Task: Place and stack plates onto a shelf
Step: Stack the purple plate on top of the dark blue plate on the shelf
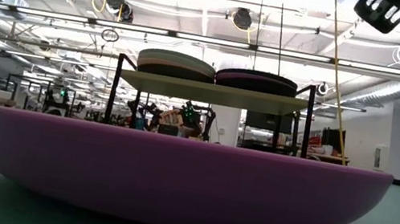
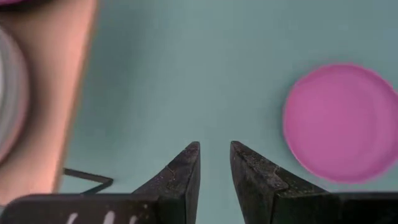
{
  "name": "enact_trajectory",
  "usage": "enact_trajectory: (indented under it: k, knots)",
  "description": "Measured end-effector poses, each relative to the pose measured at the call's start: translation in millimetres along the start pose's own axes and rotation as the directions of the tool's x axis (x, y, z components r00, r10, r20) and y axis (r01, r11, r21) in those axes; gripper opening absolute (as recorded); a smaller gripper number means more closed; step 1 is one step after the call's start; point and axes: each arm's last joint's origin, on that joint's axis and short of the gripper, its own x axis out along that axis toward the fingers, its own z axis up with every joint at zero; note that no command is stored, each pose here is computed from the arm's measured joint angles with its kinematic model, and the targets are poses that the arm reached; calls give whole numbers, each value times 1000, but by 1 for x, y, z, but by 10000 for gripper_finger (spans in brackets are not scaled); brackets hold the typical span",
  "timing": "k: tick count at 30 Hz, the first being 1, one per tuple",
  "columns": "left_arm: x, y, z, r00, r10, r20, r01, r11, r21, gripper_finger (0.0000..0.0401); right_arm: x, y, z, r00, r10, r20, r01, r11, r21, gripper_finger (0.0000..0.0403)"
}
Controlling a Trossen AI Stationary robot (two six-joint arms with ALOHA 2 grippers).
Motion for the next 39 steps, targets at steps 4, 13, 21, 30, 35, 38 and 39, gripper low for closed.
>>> enact_trajectory:
  k: [4,13,21,30,35,38,39]
  knots:
    - [-2,-12,-3,999,-33,-5,34,997,66,95,16,9,4,999,3,-46,-6,998,-63,155]
    - [-4,-32,-5,997,-69,25,64,985,163,95,49,34,19,995,12,-99,-46,935,-351,155]
    - [-10,-60,-2,973,-204,105,175,955,240,95,91,42,16,986,-6,-168,-75,880,-469,155]
    - [9,-104,-39,960,-259,102,232,947,221,95,127,45,6,972,-64,-228,-83,810,-581,155]
    - [13,-114,-79,942,-268,202,248,962,116,95,145,38,-1,959,-103,-264,-101,746,-658,155]
    - [7,-114,-107,933,-269,239,269,963,33,94,154,36,-4,957,-106,-270,-127,683,-720,155]
    - [7,-114,-114,928,-273,253,281,960,5,94,157,35,-6,955,-111,-277,-137,658,-740,155]
